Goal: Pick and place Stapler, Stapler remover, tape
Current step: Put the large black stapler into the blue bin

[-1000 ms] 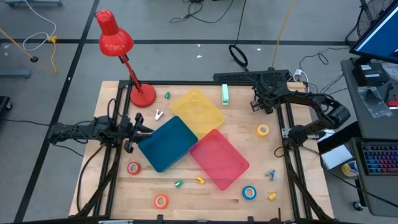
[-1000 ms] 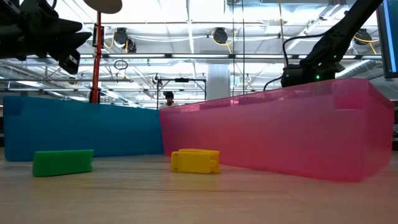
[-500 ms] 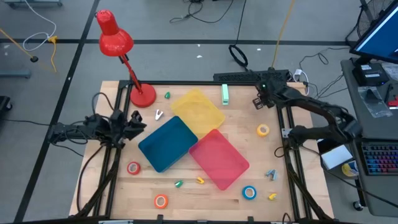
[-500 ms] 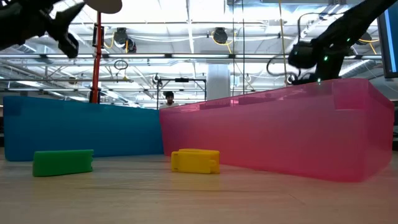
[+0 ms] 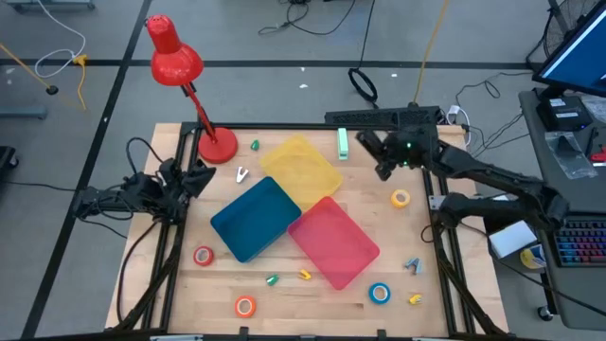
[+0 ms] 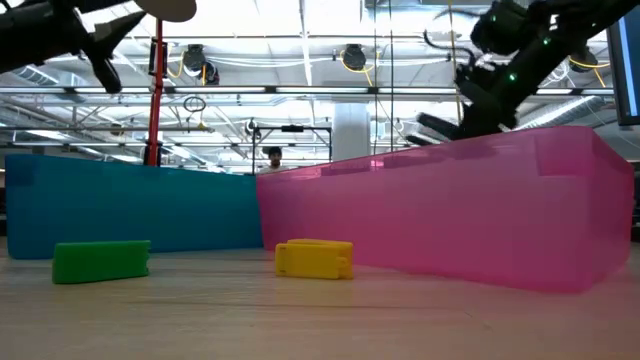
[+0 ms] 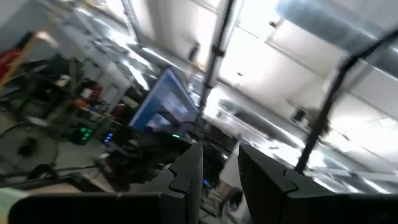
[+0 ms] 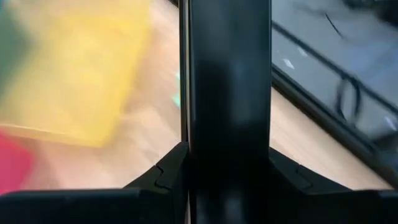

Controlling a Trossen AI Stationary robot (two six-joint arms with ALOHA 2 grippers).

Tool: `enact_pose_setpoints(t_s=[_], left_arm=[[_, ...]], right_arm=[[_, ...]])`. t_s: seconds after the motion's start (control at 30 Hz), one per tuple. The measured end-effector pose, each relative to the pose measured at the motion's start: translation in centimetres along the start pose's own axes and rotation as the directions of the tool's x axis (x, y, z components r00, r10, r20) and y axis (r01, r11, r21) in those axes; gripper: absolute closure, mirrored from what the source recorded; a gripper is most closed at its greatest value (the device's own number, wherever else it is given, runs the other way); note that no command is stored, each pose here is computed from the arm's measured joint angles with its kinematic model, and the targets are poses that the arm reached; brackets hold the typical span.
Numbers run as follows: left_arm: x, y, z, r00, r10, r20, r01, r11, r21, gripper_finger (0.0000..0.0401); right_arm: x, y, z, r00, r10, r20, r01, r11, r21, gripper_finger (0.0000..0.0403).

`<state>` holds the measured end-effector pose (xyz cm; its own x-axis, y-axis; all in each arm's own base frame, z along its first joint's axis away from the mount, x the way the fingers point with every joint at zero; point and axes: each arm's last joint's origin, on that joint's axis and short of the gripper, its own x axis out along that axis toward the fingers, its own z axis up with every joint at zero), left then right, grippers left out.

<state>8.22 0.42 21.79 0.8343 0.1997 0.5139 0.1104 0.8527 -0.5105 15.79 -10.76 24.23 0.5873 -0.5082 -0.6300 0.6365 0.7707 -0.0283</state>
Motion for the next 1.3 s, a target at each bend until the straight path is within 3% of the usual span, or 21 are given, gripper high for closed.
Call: enact_pose_setpoints(t_s=[0.1,0.3,0.7,0.9,1.1,1.3], left_arm=[[0.0,0.2,0.1,0.998,0.052,0.028,-0.05,0.997,-0.054,0.0297],[0.0,0.3,0.2,0.992,0.107,0.063,-0.101,0.991,-0.086,0.0297],[1.5,0.2,-0.2,0.984,0.178,-0.023,-0.179,0.983,-0.05,0.0297],[4.2,-0.7,0.2,0.971,0.219,-0.093,-0.212,0.974,0.077,0.0297],[7.8,-1.7,0.3,0.945,0.271,-0.182,-0.226,0.945,0.237,0.0297],[11.6,-2.4,-0.5,0.882,0.331,-0.336,-0.2,0.907,0.37,0.0297]], right_arm=[[0.2,2.0,0.6,0.995,0.073,0.065,-0.067,0.994,-0.09,0.0276],[0.5,6.1,3.1,0.992,0.082,0.098,-0.053,0.962,-0.269,0.0276],[2.3,13.7,10.7,0.966,0.218,0.139,-0.078,0.758,-0.648,0.0276],[3.5,15.9,12.5,0.965,0.234,0.118,-0.074,0.674,-0.735,0.0276],[4.3,17.2,12.7,0.97,0.234,0.064,-0.093,0.602,-0.793,0.0276],[5.4,17.7,11.8,0.976,0.217,-0.001,-0.128,0.57,-0.811,0.0276]])
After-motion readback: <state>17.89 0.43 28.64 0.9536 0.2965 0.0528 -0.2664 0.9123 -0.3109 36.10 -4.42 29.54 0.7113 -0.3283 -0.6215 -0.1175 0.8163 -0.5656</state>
